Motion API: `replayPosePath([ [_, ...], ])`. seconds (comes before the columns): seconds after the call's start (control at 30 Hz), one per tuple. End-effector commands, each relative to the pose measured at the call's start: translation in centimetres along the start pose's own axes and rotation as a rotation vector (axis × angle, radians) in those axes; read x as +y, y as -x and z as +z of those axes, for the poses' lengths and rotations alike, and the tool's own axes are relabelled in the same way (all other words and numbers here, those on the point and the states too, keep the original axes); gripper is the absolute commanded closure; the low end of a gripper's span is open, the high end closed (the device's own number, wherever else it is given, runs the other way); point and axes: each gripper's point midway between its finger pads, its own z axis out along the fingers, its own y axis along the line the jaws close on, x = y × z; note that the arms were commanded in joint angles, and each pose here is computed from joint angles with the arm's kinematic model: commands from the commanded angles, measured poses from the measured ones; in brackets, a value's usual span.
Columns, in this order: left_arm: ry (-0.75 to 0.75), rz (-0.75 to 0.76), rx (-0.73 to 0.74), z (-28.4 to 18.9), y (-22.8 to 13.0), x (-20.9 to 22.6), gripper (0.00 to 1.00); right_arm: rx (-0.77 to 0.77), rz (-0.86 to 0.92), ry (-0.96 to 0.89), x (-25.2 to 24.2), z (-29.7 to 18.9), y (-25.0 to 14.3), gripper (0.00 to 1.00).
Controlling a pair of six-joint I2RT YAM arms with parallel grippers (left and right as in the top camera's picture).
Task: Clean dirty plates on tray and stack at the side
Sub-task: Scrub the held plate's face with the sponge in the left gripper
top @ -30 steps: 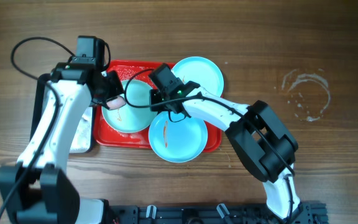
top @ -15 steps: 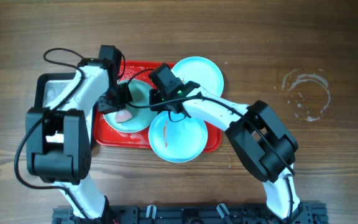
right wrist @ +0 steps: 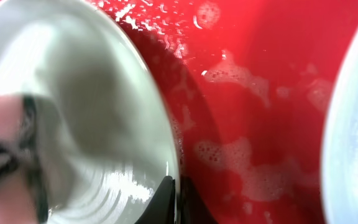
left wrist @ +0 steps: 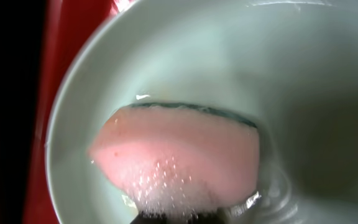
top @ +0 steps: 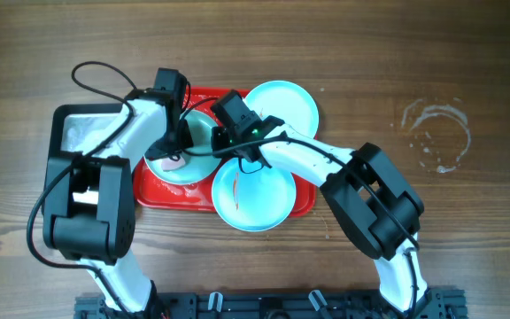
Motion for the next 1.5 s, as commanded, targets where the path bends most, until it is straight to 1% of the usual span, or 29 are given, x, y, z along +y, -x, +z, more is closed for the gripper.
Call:
replayPosePath([
  [0.0,0.333,-0.058,-0.049,3.7,-0.6,6.3,0.96,0.010,-0.011,-0.053,-1.5,0.8,-0.3,0.96],
  [0.17,0.445,-0.052,-0.114,2.8,0.3,7.9,0.96,0.010,-0.010,-0.053,-1.5,0.8,-0.3,0.96],
  [0.23,0.444,-0.050,-0.122,2.6,0.5,7.6,0.96,0.010,-0.010,-0.053,-1.5,0.8,-0.3,0.96],
  [0.27,0.411,-0.058,-0.113,2.7,0.2,6.9,0.96,0.010,-0.010,-0.053,-1.5,0.8,-0.3,0.96],
  [0.33,0.296,-0.036,-0.039,3.4,-1.2,4.6,0.96,0.008,-0.010,-0.052,-1.4,0.8,-0.3,0.96],
  [0.37,0.206,-0.006,0.018,3.7,-2.2,2.9,0.96,0.008,-0.011,-0.051,-1.4,0.8,-0.3,0.96],
  [0.43,-0.028,0.057,0.148,4.0,-4.8,-1.5,0.96,0.007,-0.010,-0.051,-1.4,0.8,-0.2,0.96],
  [0.57,-0.283,0.117,0.271,2.9,-7.4,-6.0,0.96,0.009,-0.011,-0.048,-1.4,0.8,-0.3,0.96],
  [0.63,-0.455,0.183,0.331,1.5,-8.6,-8.4,0.96,0.012,-0.010,-0.044,-1.3,0.8,-0.3,0.96],
  [0.73,-0.573,0.197,0.367,0.4,-9.2,-9.9,0.96,0.012,-0.010,-0.044,-1.3,0.8,-0.3,0.96],
  [0.87,-0.621,0.195,0.374,-0.1,-9.3,-10.6,0.96,0.013,-0.010,-0.044,-1.3,0.8,-0.3,0.96],
  [0.97,-0.585,0.179,0.333,0.5,-8.3,-10.3,0.96,0.013,-0.010,-0.044,-1.3,0.8,-0.3,0.96],
  [1.03,-0.438,0.103,0.280,2.0,-7.1,-8.5,0.96,0.013,-0.011,-0.044,-1.3,0.8,-0.3,0.96],
  [1.1,-0.232,0.007,0.221,3.4,-6.0,-5.4,0.96,0.013,-0.012,-0.045,-1.3,0.8,-0.4,0.96],
  [1.23,0.085,-0.084,0.174,3.8,-6.0,0.2,0.96,0.014,-0.013,-0.045,-1.3,0.8,-0.4,0.96],
  [1.37,0.285,-0.122,0.119,3.2,-5.7,3.8,0.96,0.011,-0.012,-0.044,-1.3,0.8,-0.3,0.96],
  [1.47,0.351,-0.156,0.052,3.2,-4.9,5.0,0.96,0.012,-0.011,-0.044,-1.3,0.8,-0.3,0.96],
])
